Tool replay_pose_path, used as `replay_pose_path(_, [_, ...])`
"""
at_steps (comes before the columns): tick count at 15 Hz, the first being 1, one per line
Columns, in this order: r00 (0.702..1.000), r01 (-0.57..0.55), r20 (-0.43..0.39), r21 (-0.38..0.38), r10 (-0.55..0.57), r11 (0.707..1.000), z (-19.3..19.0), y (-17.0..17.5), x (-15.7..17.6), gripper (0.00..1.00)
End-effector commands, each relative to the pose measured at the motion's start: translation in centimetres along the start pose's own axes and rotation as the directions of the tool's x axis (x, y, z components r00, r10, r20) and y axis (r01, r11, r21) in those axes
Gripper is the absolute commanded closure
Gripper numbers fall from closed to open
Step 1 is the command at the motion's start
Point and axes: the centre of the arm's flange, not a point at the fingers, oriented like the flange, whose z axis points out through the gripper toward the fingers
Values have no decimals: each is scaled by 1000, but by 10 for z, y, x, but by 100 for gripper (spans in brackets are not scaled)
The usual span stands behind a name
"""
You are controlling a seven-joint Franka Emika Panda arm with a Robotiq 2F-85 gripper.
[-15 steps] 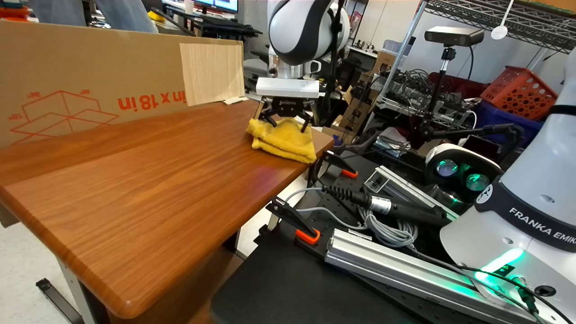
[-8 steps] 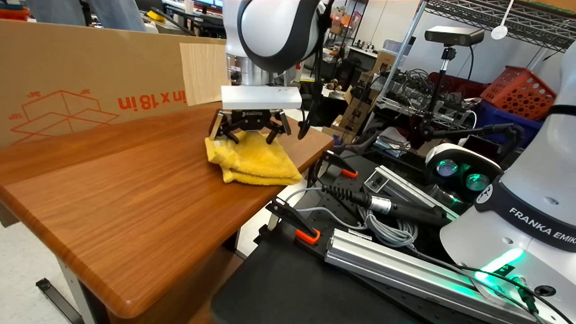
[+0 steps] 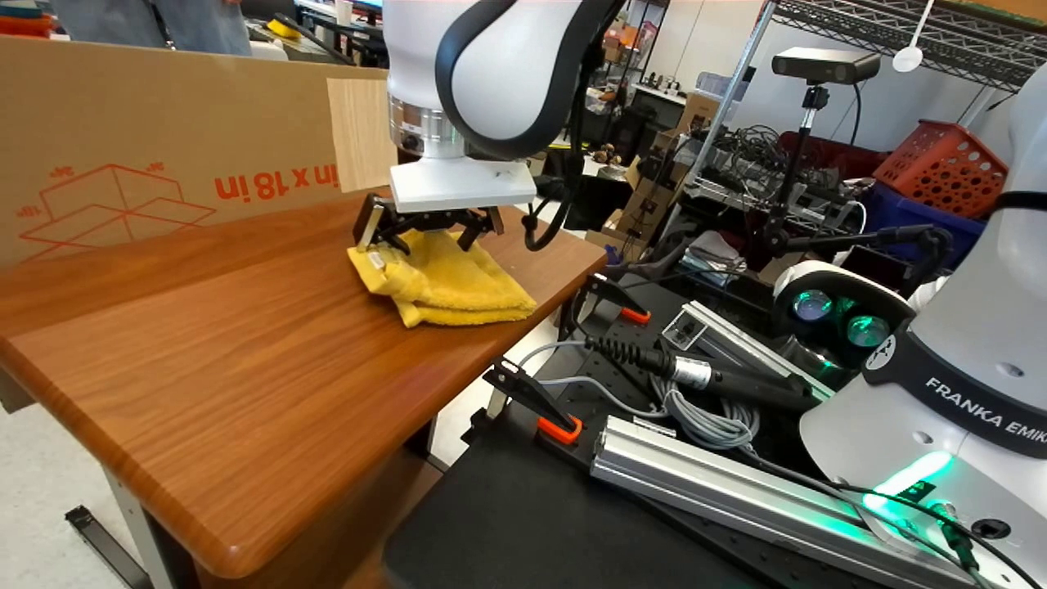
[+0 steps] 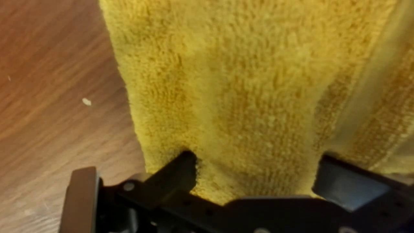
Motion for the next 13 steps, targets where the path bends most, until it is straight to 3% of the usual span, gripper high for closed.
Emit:
replay_pose_path(1, [997,-22,-68,77,28,997,-21,-2,16,0])
replay_pose_path(4, [988,-65,-122,227,95,972,-82,2,32,0])
replay_pose_path(8, [967,-147,-135,401,217,904,-163,22,49,0])
replay_pose_path(9, [964,-178,-115,398,242,900,-174,26,53,0])
replay_pose_path(10, [966,-229,-46,303,254,925,-179,30,58,0])
replay_pose_path(11, [967,-175,-115,345,226,922,-159,14,58,0])
replay_pose_path(13, [969,-199,-78,308,234,930,-171,26,60,0])
